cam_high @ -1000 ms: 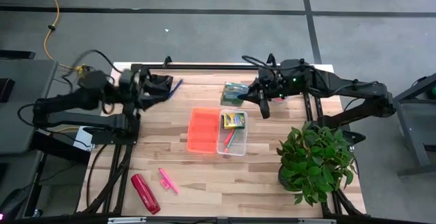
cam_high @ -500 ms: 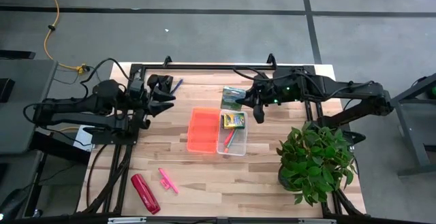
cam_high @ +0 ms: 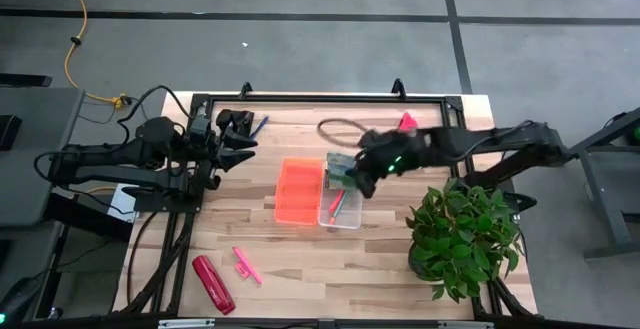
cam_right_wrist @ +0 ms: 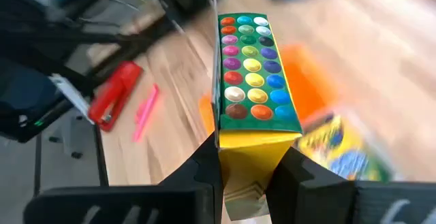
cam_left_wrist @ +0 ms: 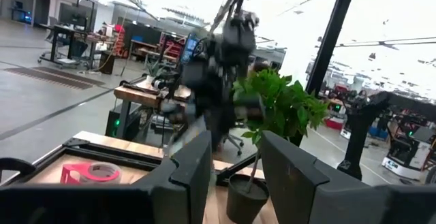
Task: Pack school essentials
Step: Put the crayon box in the supply box
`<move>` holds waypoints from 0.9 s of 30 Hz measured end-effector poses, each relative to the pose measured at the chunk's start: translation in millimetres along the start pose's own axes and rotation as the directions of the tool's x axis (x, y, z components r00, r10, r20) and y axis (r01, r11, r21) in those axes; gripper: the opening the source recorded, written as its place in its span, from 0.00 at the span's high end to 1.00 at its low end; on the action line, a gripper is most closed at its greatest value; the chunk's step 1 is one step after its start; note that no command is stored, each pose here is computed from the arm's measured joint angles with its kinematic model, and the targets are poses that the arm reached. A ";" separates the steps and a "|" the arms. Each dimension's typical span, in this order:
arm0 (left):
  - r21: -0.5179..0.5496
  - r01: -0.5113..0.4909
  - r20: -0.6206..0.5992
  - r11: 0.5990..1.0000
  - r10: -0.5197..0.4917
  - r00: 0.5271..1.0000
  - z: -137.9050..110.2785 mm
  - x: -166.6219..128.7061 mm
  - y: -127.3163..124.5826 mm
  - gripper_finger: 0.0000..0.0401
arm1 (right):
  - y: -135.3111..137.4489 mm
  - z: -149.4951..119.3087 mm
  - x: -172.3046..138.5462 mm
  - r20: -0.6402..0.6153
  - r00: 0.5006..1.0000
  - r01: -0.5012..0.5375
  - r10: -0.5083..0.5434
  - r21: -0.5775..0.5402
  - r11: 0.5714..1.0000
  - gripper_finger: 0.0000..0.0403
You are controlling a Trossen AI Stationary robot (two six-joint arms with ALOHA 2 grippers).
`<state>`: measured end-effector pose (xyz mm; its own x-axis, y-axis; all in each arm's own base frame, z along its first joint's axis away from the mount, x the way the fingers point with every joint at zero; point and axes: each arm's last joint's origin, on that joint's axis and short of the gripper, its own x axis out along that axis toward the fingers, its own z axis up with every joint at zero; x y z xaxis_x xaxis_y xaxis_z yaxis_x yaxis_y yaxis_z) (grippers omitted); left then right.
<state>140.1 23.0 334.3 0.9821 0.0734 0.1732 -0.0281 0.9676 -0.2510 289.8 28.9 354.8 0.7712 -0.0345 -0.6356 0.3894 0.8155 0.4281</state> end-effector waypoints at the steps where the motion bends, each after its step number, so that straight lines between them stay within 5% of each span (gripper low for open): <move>1: 0.000 0.000 0.001 1.000 0.000 1.000 0.1 0.1 0.0 0.71 | 3.1 -4.8 9.3 -0.029 1.000 0.011 -0.010 0.034 0.999 0.86; 6: 0.000 0.000 0.002 1.000 0.000 1.000 0.1 0.2 0.0 0.71 | 15.9 -28.4 55.3 -0.175 0.982 0.095 -0.067 0.156 0.983 0.86; 11: 0.000 0.000 0.002 1.000 0.000 1.000 0.1 0.2 0.0 0.71 | 29.3 -33.2 78.0 -0.296 0.927 0.285 -0.228 0.167 0.944 0.86; 17: 0.001 0.000 0.001 1.000 0.000 1.000 0.1 0.2 0.0 0.71 | 34.2 -37.7 110.6 -0.404 0.778 0.520 -0.481 -0.015 0.854 0.86; 21: 0.024 0.001 0.001 1.000 -0.001 1.000 0.1 0.2 0.0 0.71 | 34.1 -37.5 134.3 -0.454 0.686 0.575 -0.569 -0.142 0.806 0.86; 27: 0.026 0.001 0.001 1.000 -0.001 1.000 0.1 0.2 0.0 0.71 | 42.9 -32.8 159.7 -0.445 0.662 0.555 -0.604 -0.250 0.793 0.86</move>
<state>140.2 23.0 334.4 0.9819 0.0730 0.1745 -0.0323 0.9737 -0.2256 413.1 77.3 250.6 0.0513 -0.2580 -0.9648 0.6110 0.7723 -0.1741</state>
